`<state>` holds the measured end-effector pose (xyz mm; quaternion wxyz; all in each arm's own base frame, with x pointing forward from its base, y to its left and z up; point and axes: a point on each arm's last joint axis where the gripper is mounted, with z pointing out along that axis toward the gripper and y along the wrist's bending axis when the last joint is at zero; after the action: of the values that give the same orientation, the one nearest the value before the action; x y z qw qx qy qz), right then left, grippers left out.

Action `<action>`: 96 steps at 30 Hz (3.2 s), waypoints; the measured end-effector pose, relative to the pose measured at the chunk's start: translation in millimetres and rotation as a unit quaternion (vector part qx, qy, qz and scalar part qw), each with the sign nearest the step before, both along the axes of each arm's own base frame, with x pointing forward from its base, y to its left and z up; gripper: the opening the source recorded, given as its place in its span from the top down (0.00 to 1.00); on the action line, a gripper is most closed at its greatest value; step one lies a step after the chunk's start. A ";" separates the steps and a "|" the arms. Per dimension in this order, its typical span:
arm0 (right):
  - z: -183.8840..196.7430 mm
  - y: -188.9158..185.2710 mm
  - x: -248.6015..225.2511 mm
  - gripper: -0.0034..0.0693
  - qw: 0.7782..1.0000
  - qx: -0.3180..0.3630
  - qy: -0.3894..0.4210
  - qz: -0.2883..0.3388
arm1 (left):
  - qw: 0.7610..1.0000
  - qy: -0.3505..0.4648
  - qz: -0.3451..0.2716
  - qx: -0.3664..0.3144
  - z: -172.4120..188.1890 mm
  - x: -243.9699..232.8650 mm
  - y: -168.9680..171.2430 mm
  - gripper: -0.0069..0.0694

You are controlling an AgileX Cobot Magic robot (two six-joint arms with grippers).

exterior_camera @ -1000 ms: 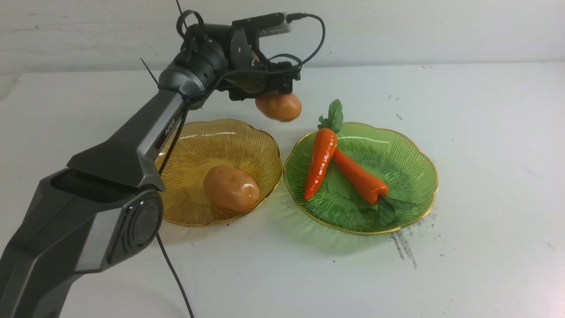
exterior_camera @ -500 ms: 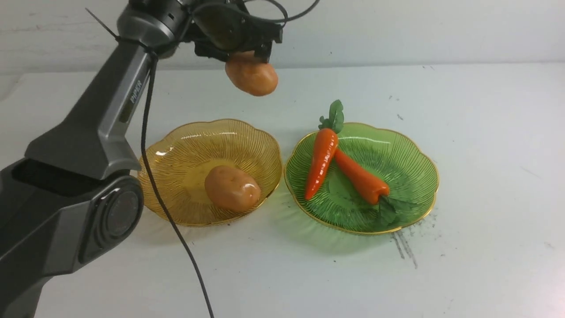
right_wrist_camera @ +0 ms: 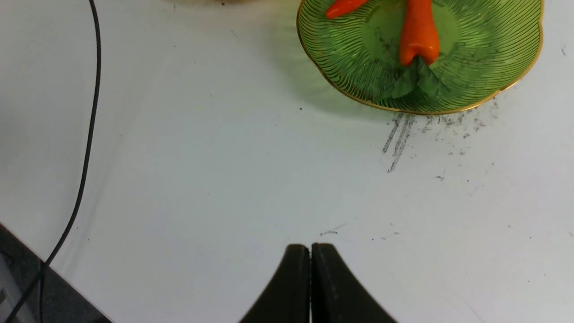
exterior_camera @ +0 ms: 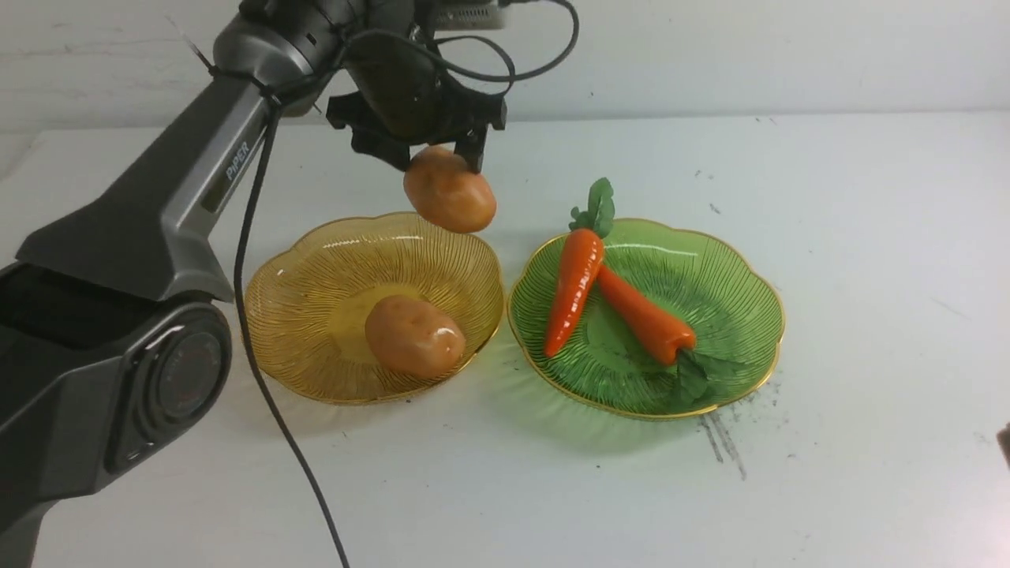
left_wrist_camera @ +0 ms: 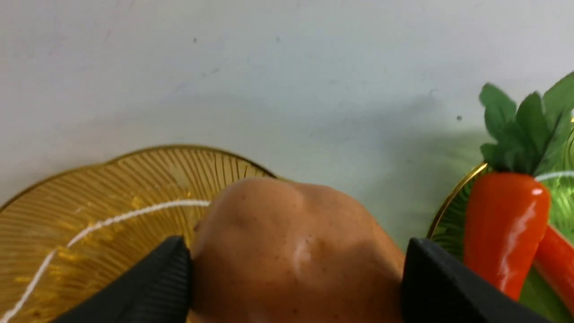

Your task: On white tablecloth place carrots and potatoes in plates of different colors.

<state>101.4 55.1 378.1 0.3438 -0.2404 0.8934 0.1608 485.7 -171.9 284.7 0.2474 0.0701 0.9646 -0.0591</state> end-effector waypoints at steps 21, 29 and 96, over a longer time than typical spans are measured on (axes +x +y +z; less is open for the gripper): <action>0.4 0.5 0.1 0.96 1.000 -0.003 -0.007 0.010 | 0.998 0.046 0.014 0.039 -38.9 2.6 3.2 0.07; 0.3 0.2 0.3 0.96 1.000 -0.005 -0.008 0.009 | 0.998 0.037 0.018 0.036 -30.2 0.8 4.2 0.02; -39.9 -57.7 -97.3 0.96 0.824 0.237 -0.473 -0.203 | 0.901 -0.420 0.016 -0.107 25.4 -489.0 182.6 0.91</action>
<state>4.1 -2.5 338.2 0.7957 -0.0118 0.5840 0.1604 -3.3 10.7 310.1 0.6362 0.0464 0.7602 -0.1229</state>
